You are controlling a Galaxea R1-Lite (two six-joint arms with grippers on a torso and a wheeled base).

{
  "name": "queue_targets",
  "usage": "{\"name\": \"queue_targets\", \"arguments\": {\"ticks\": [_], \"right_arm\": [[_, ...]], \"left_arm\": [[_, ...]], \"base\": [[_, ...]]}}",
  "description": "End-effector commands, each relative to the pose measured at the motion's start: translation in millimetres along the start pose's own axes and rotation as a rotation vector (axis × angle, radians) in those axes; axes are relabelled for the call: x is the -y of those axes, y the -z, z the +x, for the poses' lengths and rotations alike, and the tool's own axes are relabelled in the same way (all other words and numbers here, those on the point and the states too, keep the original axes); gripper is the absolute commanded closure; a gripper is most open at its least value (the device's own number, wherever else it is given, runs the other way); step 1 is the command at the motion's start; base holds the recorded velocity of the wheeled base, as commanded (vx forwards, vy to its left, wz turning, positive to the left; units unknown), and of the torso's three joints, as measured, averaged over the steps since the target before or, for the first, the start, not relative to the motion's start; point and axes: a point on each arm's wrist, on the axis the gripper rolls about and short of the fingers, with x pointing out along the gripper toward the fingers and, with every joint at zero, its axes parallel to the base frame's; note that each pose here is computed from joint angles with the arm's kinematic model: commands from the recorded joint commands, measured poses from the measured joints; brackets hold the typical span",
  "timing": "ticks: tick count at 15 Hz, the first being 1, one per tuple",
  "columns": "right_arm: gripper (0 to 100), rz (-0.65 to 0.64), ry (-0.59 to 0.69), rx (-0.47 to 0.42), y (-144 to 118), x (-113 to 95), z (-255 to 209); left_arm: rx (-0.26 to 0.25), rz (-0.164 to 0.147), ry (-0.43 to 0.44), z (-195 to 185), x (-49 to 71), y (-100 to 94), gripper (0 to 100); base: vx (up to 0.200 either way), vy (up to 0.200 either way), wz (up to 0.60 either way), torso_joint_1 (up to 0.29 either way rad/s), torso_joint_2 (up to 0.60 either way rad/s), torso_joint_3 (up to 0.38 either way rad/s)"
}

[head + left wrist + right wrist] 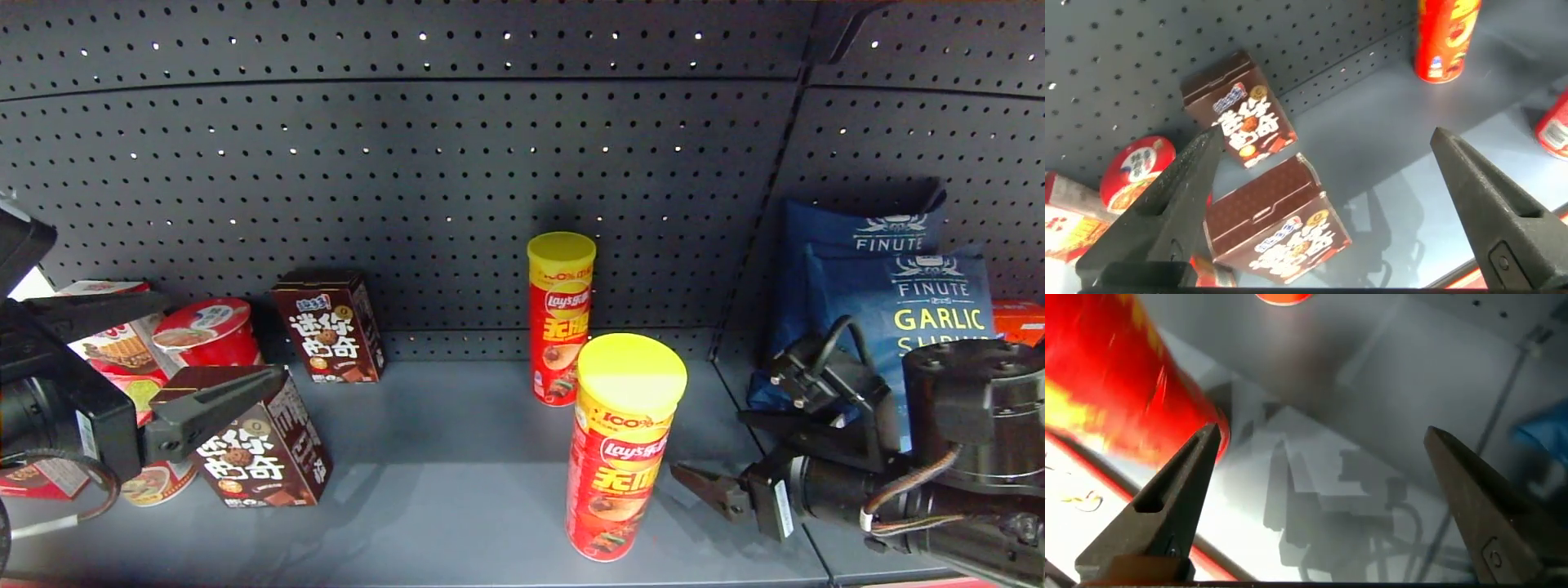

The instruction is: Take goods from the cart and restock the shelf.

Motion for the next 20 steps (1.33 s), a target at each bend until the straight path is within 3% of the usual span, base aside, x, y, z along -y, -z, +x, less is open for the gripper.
{"name": "queue_targets", "arguments": {"ticks": [1,20], "right_arm": [[0,-0.013,-0.02,-0.043,2.7,-6.9,18.6],[0,-0.046,-0.089,-0.043,-0.8,-31.9,46.4]], "left_arm": [[-0.001,-0.005,-0.017,-1.9,-2.3,0.9,0],[-0.038,-0.014,-0.014,-2.1,-0.7,13.9,0]], "base": [[0.0,0.0,0.0,0.0,0.0,0.0],[0.0,0.0,0.0,0.0,0.0,0.0]]}}
